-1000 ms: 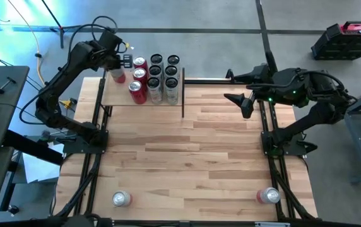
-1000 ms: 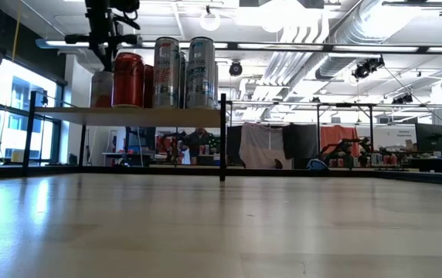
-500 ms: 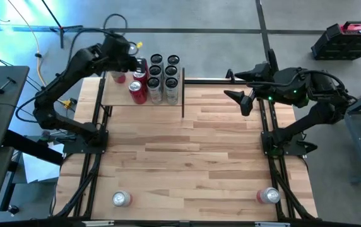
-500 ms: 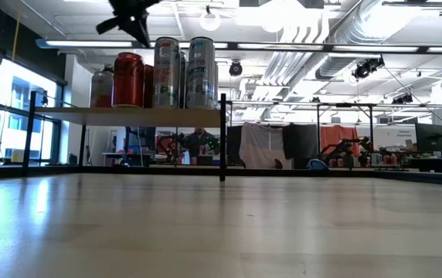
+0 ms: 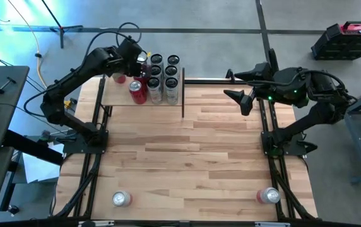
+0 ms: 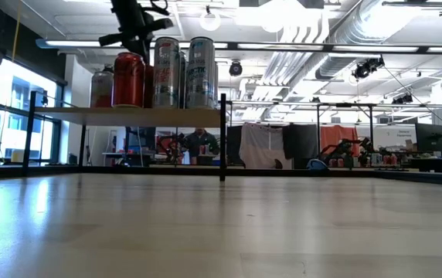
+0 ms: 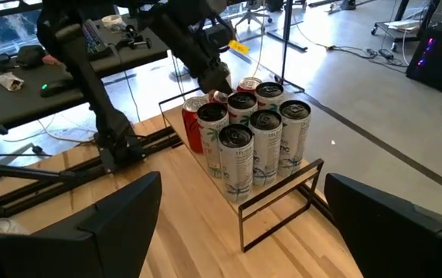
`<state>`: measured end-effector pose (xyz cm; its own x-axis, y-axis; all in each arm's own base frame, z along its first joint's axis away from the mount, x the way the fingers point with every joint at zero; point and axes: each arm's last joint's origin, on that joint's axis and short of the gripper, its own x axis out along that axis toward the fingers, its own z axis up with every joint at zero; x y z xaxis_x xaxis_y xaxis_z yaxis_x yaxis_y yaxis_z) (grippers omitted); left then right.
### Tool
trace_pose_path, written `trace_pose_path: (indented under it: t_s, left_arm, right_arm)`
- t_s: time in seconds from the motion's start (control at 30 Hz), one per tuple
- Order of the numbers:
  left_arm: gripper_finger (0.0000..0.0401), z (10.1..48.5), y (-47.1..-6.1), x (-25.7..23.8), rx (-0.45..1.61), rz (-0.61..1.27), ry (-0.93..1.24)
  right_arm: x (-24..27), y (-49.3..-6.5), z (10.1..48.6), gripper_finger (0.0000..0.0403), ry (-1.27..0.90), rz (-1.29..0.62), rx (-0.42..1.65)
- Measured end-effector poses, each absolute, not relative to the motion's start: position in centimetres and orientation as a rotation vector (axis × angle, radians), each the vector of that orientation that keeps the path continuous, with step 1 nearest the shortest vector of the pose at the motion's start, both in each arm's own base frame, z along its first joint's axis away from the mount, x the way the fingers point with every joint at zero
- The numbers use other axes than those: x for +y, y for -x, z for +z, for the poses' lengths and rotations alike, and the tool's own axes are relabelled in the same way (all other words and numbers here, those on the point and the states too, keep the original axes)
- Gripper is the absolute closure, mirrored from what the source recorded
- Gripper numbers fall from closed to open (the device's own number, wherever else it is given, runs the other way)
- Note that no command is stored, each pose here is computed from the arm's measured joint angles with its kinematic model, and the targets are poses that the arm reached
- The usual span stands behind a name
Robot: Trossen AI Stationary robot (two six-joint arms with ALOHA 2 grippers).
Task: Place canned beverage on shelf
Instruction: Adjust the aligned red soda cans on the shelf
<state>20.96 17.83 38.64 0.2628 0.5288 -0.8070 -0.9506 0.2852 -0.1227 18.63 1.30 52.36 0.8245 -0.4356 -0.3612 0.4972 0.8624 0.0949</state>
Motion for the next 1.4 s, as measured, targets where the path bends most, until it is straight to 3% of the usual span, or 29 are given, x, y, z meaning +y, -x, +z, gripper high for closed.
trace_pose_path:
  t_s: [0.83, 1.4]
  left_arm:
    - [0.0401, 38.5, -20.1, 17.7, 0.81, 1.14, 0.661]
    - [0.0401, 39.2, -20.1, 18.2, 0.729, 1.113, 0.639]
  right_arm:
    - [1.3, -18.6, 52.4, 0.0054, -0.2, -0.499, 0.336]
    - [1.3, -18.6, 52.4, 0.0054, -0.207, -0.5, 0.334]
